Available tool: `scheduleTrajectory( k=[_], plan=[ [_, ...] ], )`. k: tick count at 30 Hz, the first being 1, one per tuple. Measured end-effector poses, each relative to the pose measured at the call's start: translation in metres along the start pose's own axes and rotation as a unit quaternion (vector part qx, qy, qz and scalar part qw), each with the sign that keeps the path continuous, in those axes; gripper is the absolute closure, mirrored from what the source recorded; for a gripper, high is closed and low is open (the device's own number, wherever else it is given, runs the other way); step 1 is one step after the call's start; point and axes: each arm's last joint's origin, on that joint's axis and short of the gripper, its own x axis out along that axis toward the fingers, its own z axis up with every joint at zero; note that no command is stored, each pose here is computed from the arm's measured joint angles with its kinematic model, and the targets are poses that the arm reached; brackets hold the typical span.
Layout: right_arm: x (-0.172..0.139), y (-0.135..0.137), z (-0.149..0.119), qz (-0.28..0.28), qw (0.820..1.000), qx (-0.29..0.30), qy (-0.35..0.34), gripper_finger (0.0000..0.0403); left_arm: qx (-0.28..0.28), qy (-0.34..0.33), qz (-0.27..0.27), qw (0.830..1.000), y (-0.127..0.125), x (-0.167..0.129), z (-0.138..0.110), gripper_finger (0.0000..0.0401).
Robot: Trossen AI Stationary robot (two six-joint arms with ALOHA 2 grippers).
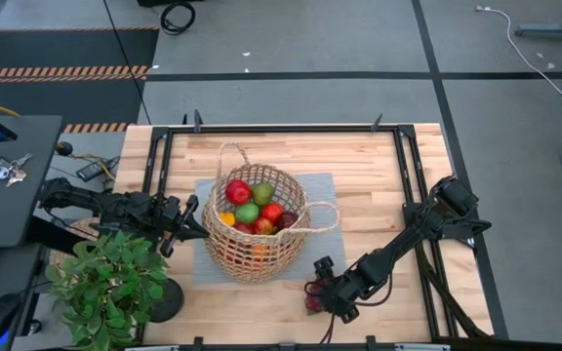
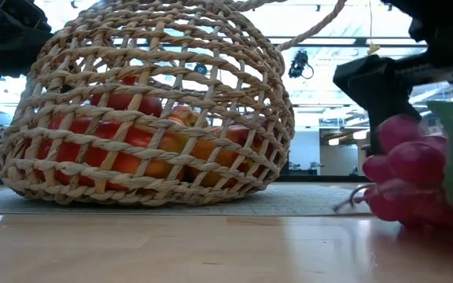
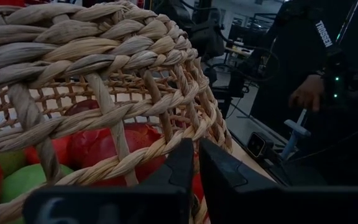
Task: Build produce basket
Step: Put the purple grapes into the basket
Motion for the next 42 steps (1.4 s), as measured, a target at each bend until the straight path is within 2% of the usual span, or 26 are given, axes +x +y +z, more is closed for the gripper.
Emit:
scheduleTrajectory(
  k=[7,16,21,24,34,37,42],
  plan=[
    [0.003,-0.009,-0.001,-0.013,0.999,0.05,-0.003,0.0065,0.0,0.0,0.0,1.0,0.0,0.0,0.0,0.0372],
    [0.003,-0.011,-0.001,-0.018,0.998,0.052,-0.005,0.0173,0.0,0.0,0.0,1.0,0.0,0.0,0.0,0.0368],
    [0.003,-0.012,0.0,-0.027,0.997,0.075,-0.009,0.0211,0.0,0.0,0.0,1.0,0.0,0.0,0.0,0.0373],
    [0.002,-0.014,0.001,-0.032,0.995,0.096,-0.014,0.0222,0.0,0.0,0.0,1.0,0.0,0.0,0.0,0.037],
    [-0.008,-0.016,0.02,-0.04,0.993,0.101,-0.049,0.0237,0.0,0.0,0.0,1.0,0.0,0.0,0.0,0.0371],
    [-0.022,-0.017,0.029,-0.05,0.991,0.099,-0.079,0.024,0.0,0.0,0.0,1.0,0.0,0.0,0.0,0.0373],
    [-0.053,-0.023,0.038,-0.108,0.978,0.114,-0.137,0.025,0.0,0.0,0.0,1.0,0.0,0.0,0.0,0.0367]
  ],
)
